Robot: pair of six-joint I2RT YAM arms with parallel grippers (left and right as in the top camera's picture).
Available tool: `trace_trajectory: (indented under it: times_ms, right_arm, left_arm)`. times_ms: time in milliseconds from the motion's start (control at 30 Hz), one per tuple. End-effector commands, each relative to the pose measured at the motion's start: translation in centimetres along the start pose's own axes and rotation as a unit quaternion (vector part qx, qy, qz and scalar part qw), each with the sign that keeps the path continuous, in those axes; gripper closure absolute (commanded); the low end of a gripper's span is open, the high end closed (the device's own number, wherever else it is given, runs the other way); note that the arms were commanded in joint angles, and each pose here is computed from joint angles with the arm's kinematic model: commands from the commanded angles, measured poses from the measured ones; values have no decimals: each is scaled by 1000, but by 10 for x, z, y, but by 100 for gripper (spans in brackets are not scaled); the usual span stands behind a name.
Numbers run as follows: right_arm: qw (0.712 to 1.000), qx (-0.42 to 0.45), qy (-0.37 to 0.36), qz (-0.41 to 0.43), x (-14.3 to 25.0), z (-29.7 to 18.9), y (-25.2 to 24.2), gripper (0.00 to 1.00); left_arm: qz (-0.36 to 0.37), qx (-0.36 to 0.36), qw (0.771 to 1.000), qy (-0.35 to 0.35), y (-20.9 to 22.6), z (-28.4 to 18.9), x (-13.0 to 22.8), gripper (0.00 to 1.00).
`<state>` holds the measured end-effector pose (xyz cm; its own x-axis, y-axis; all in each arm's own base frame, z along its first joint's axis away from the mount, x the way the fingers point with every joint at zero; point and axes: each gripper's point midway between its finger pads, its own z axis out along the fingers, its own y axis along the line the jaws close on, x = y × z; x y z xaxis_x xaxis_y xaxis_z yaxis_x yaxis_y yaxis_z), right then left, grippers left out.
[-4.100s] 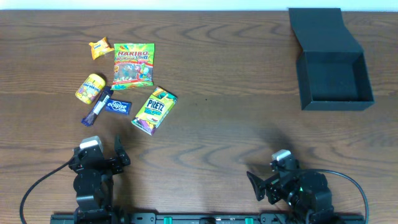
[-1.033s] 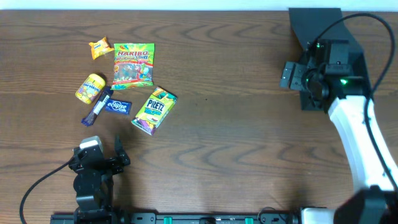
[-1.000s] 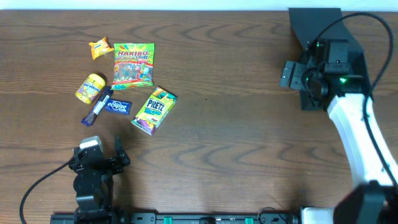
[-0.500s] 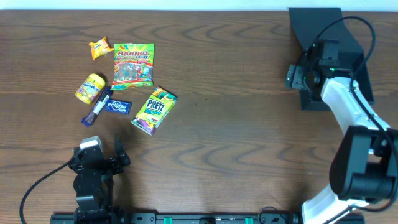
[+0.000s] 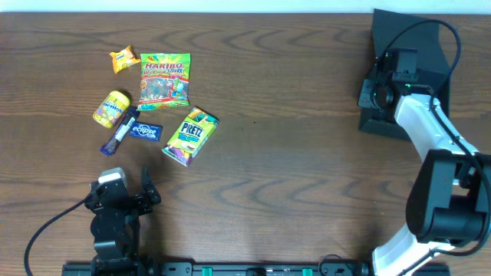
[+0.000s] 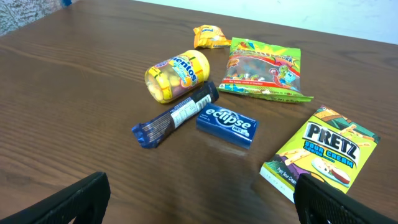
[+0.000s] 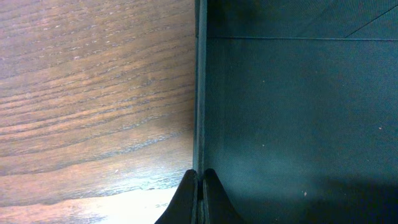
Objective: Pack container
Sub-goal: 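Drag the black box left toward the table center with the right gripper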
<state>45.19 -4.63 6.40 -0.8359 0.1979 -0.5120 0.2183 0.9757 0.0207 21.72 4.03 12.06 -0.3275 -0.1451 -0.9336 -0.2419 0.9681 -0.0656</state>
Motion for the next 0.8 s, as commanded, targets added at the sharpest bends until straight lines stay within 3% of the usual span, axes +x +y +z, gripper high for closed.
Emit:
trace_trajectory:
  times_ms: [0,300,500,767]
  right_arm:
    - [999,-35,-9,3,-9,-4,12,99]
    - [996,-91,25,3,3,-16,45,99]
    - [996,-77,43,-22,6,-50,113,99]
    - [989,-124,36,-67,36,-88,218,99]
  left_arm:
    - [6,-9,1000,9,4,3,8,5]
    - [6,-9,1000,9,4,3,8,5]
    - [5,-9,1000,9,4,3,8,5]
    - [5,-9,1000,9,4,3,8,5]
